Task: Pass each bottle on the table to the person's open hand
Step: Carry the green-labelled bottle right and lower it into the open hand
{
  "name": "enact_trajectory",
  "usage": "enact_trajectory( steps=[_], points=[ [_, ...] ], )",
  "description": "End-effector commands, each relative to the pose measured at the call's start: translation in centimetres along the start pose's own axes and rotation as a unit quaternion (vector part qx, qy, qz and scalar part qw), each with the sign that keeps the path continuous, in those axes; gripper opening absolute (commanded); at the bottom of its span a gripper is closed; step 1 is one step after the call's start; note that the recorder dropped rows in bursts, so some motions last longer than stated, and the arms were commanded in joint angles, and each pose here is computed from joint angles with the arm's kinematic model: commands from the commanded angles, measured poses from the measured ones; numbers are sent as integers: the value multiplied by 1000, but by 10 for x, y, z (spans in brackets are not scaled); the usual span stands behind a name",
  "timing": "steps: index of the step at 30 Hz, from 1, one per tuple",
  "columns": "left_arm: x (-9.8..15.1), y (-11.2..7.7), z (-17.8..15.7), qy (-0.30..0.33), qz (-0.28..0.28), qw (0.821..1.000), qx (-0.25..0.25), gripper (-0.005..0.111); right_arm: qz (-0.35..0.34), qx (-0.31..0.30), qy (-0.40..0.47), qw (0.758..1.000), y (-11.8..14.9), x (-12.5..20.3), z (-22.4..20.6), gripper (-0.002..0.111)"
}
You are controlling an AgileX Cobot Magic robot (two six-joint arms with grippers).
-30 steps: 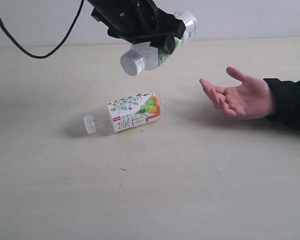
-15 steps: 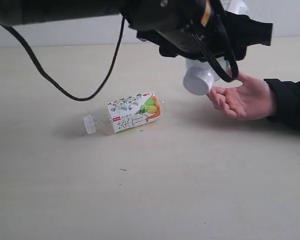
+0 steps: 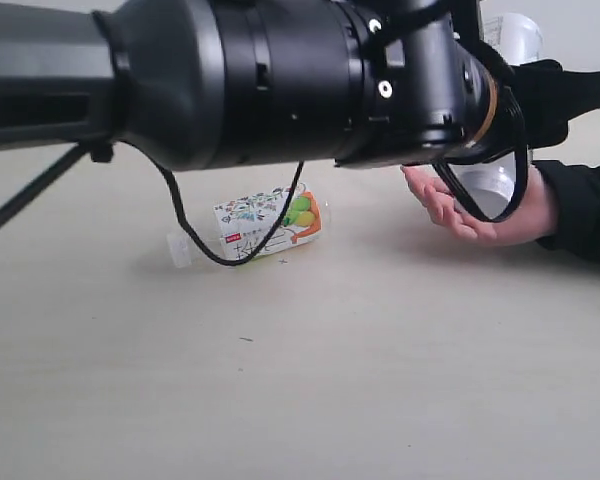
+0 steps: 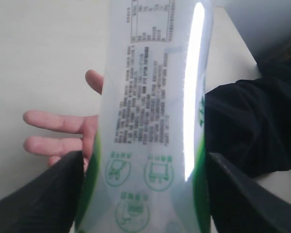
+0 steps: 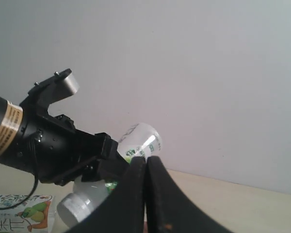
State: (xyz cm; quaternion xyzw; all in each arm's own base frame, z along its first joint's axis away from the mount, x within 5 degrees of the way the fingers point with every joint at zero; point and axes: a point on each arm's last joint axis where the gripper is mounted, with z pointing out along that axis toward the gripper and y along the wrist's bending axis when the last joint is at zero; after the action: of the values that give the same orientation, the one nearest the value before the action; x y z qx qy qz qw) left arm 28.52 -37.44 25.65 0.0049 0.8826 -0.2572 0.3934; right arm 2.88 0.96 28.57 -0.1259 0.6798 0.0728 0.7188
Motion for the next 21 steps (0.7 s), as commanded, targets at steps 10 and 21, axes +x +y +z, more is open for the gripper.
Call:
enact_trajectory(
  steps=[10, 21],
  points=[
    [30, 12, 50, -33, -81, 996, -10, 0, -2, 3, -1, 1000, 0, 1, 0, 0],
    [31, 2, 53, -45, -110, 992, -31, 0, -1, 2, -1, 1000, 0, 1, 0, 0]
  ],
)
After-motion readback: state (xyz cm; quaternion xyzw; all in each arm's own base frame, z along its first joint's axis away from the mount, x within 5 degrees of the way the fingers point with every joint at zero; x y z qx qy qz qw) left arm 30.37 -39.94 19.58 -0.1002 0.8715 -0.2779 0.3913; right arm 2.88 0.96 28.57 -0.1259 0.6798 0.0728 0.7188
